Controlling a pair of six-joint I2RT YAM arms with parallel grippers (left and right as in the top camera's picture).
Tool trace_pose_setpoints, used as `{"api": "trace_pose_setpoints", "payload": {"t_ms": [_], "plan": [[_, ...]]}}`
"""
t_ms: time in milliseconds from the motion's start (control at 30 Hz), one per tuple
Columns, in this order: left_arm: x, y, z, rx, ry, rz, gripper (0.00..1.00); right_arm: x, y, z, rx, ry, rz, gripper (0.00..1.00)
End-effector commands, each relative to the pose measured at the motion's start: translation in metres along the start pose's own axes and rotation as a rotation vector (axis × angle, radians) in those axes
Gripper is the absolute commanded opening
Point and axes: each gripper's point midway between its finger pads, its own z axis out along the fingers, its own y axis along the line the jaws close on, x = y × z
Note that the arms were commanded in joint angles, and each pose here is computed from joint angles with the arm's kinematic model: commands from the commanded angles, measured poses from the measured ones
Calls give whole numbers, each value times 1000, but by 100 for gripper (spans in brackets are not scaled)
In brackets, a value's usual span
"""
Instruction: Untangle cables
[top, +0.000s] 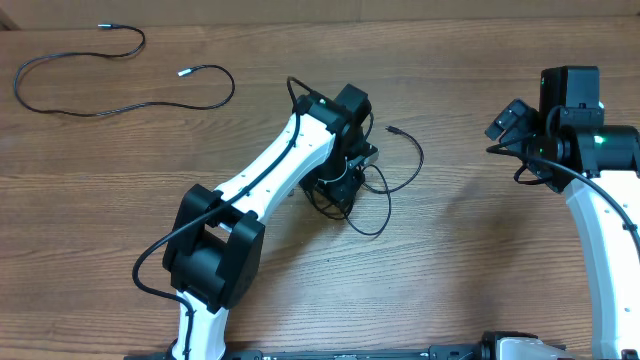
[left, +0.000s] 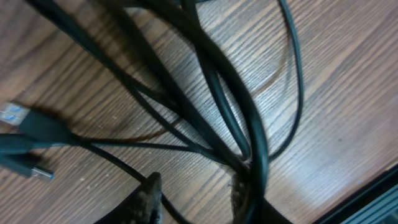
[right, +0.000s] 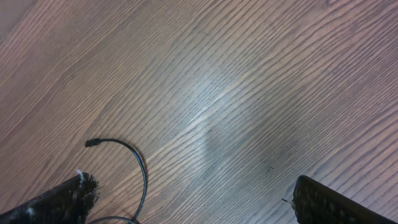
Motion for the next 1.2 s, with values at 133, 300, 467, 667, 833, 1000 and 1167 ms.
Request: {"api": "trace_pose_setpoints", "payload": {"t_ms": [133,300,467,667,833,1000,1167], "plan": [[-14,-1,-13,11,-54,-27,4,0,-1,1,4,0,1,100],[-25,-11,-65,7,-105,-29,4,0,-1,1,4,0,1,100],[-50,-44,-138,106,-286,27,4,0,-1,1,4,0,1,100],[-66,-95,-219,301,-521,152,4,0,-1,1,4,0,1,100],[-66,-125,-268,407,-661,255,4,0,-1,1,4,0,1,100],[-87,-111,-298,418,-762,-20,4,0,-1,1,4,0,1,100],[-92,-138,-331,576,-850,83,4,0,-1,1,4,0,1,100]]}}
